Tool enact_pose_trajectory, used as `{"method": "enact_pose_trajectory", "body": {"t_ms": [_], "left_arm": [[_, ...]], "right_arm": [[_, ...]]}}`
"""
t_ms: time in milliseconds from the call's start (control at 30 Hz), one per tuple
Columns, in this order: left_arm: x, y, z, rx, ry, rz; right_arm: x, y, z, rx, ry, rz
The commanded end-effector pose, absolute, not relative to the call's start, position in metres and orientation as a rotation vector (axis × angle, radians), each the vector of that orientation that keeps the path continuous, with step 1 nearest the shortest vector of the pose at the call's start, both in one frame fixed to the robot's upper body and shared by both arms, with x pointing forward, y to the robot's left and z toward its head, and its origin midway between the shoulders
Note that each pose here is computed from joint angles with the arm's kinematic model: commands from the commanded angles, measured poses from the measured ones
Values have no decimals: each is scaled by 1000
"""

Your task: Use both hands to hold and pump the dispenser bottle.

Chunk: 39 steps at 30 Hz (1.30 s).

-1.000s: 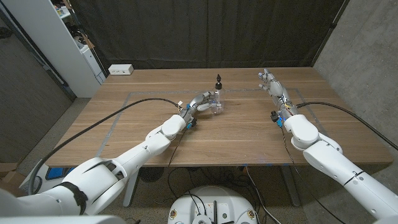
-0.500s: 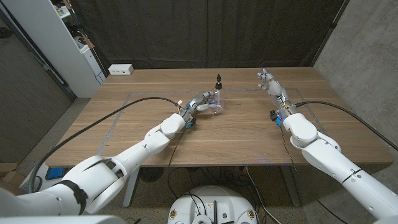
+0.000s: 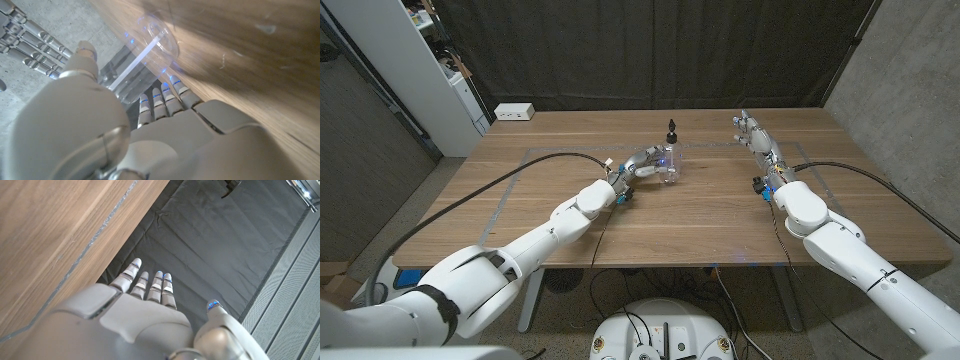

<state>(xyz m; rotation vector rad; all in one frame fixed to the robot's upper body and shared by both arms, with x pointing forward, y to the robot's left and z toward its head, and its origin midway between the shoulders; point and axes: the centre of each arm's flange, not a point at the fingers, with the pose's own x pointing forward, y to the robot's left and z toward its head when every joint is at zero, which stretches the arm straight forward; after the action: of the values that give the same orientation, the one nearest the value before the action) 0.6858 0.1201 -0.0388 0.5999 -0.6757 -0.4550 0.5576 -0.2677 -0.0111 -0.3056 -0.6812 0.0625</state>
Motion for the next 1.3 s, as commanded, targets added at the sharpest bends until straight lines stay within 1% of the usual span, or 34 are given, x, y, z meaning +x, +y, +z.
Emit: {"method": "enact_pose_trajectory", "body": {"t_ms": [33, 200, 467, 900, 1033, 1067, 1133, 1300], "left_arm": [[678, 125, -31, 636, -667, -509], [673, 134, -27, 641, -650, -518], [663, 158, -13, 628, -667, -465], [646, 185, -4, 544, -659, -496], [647, 196, -5, 502, -656, -515], [648, 199, -4, 486, -660, -520], [646, 205, -1, 493, -674, -507], [641, 221, 4, 473, -693, -509]], "right_arm": [[559, -273, -12, -299, -683, 54], [559, -276, -12, -302, -681, 51], [563, -282, -13, -279, -702, 55], [570, -289, -19, -220, -707, 76], [572, -290, -22, -202, -722, 70], [573, -290, -22, -194, -726, 72], [572, -294, -22, -82, -780, 96], [577, -294, -26, -46, -783, 104]]}}
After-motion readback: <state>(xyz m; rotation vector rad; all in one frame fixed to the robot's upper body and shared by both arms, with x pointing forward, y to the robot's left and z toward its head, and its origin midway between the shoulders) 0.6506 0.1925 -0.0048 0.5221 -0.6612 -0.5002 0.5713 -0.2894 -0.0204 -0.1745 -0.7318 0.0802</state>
